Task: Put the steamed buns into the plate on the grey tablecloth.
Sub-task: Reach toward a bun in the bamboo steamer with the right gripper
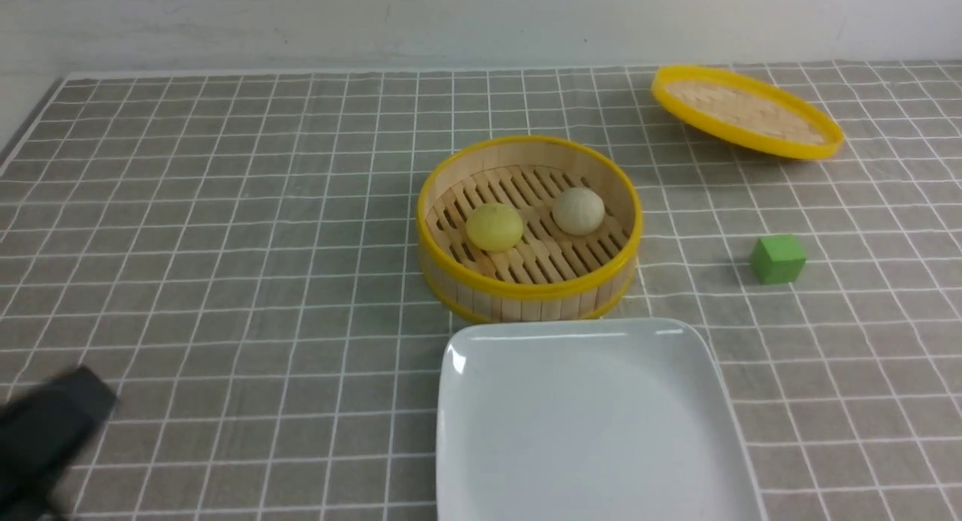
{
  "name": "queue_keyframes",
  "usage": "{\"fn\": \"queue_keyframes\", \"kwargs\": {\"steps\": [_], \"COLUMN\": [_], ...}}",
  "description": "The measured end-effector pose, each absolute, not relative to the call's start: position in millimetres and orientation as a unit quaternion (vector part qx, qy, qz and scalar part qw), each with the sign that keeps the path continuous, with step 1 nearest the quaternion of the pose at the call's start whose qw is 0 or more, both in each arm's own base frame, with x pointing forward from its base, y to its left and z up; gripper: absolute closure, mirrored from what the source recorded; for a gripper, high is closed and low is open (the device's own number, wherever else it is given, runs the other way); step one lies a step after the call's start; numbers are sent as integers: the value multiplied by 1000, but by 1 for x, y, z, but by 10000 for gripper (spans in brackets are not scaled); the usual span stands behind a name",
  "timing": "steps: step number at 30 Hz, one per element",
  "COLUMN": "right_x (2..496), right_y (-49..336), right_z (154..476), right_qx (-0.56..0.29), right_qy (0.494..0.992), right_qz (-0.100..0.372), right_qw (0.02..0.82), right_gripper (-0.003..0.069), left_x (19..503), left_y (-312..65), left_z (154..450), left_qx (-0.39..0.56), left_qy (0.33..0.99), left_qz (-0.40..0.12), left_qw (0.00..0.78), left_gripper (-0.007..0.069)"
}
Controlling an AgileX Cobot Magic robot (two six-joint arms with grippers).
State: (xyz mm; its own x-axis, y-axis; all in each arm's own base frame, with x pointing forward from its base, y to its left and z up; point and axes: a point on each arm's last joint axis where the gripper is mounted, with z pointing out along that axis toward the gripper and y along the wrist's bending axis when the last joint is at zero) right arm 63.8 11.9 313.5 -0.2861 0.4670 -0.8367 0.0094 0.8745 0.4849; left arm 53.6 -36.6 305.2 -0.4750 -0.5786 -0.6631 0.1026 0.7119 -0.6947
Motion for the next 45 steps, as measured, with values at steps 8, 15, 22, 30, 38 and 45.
{"fn": "queue_keyframes", "kwargs": {"steps": [8,15,22,30,38,45], "right_x": [121,194,260,357,425,464], "right_y": [24,53,105,148,171,185], "right_z": [283,284,310,304,277,226], "right_qx": [116,-40,-168,-198,-218,-226], "right_qy": [944,933,882,910,919,917], "right_qz": [175,289,369,272,194,151], "right_qw": [256,213,241,241,266,293], "right_gripper": [666,628,568,475,286,251], "left_x": [104,132,138,137,137,137], "left_y": [-40,-39,-39,-38,-38,-37], "left_z": [269,261,258,258,257,257], "left_qx": [-113,-97,-102,-98,-97,-96], "left_qy": [925,938,938,940,941,941], "left_qz": [-264,-245,-243,-237,-235,-232], "left_qw": [250,227,224,225,225,225], "left_gripper": [623,623,614,605,588,571]}}
